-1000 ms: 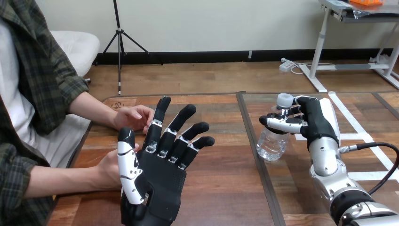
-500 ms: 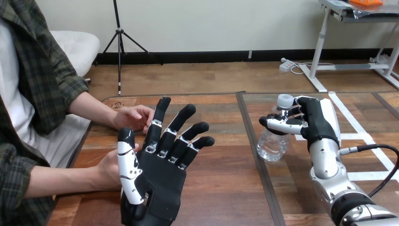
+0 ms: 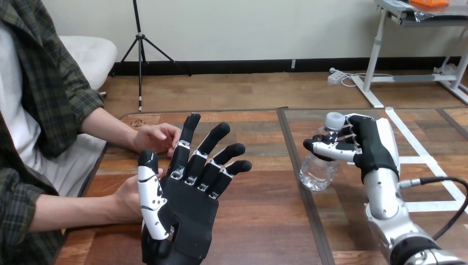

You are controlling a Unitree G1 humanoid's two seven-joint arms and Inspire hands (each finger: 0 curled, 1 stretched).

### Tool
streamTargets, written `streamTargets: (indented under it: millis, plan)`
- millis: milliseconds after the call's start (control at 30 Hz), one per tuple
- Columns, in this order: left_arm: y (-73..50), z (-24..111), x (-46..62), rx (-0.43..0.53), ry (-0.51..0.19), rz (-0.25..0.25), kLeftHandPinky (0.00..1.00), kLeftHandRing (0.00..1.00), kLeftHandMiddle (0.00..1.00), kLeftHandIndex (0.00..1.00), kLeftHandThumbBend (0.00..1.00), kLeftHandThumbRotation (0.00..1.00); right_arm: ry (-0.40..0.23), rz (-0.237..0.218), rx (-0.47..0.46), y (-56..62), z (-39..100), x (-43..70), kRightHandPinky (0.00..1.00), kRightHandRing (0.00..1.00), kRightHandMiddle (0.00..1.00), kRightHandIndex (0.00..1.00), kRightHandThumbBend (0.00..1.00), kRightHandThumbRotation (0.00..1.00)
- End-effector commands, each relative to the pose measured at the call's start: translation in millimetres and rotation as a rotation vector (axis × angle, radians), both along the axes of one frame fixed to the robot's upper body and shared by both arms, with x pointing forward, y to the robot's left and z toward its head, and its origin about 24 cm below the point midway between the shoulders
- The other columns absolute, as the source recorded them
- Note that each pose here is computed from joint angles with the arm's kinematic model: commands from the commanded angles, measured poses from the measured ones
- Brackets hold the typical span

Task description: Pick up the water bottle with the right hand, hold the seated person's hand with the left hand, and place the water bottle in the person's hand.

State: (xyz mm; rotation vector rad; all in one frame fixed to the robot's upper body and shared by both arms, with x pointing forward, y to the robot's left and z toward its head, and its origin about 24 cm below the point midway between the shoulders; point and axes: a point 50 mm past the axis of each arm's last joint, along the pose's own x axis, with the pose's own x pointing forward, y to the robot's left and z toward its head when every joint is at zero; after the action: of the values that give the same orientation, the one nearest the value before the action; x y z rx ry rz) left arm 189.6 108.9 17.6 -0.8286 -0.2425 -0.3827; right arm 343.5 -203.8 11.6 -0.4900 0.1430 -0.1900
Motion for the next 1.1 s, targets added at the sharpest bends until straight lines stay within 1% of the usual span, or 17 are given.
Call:
streamTargets:
  millis: [0, 67, 200, 400, 1067]
  plan:
    - [-13.5, 2.0, -12.3, -0.107, 0.014, 0.046, 0.61, 0.69, 0.79, 0.98, 0.54, 1.0, -0.16, 0.012, 0.007, -0.5, 29.1, 12.4, 0.42, 0.46, 0.51, 0.53, 0.76, 0.0]
    - [-13.4, 2.0, -12.2, -0.107, 0.012, 0.044, 0.61, 0.69, 0.79, 0.98, 0.54, 1.0, -0.168, 0.011, 0.011, -0.3, 29.5, 12.1, 0.42, 0.46, 0.51, 0.53, 0.76, 0.0]
    - [-14.1, 1.8, -11.6, -0.105, 0.006, 0.038, 0.61, 0.69, 0.8, 0.98, 0.54, 1.0, -0.207, 0.029, 0.025, -0.8, 31.7, 10.3, 0.42, 0.46, 0.51, 0.53, 0.75, 0.0]
    - [-14.4, 1.8, -10.6, -0.108, 0.004, 0.031, 0.62, 0.69, 0.8, 0.99, 0.54, 1.0, -0.248, 0.045, 0.039, -0.2, 33.9, 8.4, 0.42, 0.46, 0.51, 0.53, 0.75, 0.0]
    - [-13.9, 2.5, -9.2, -0.102, 0.004, 0.038, 0.62, 0.69, 0.8, 0.99, 0.54, 1.0, -0.328, 0.068, 0.056, 4.0, 36.9, 3.4, 0.43, 0.46, 0.51, 0.52, 0.75, 0.0]
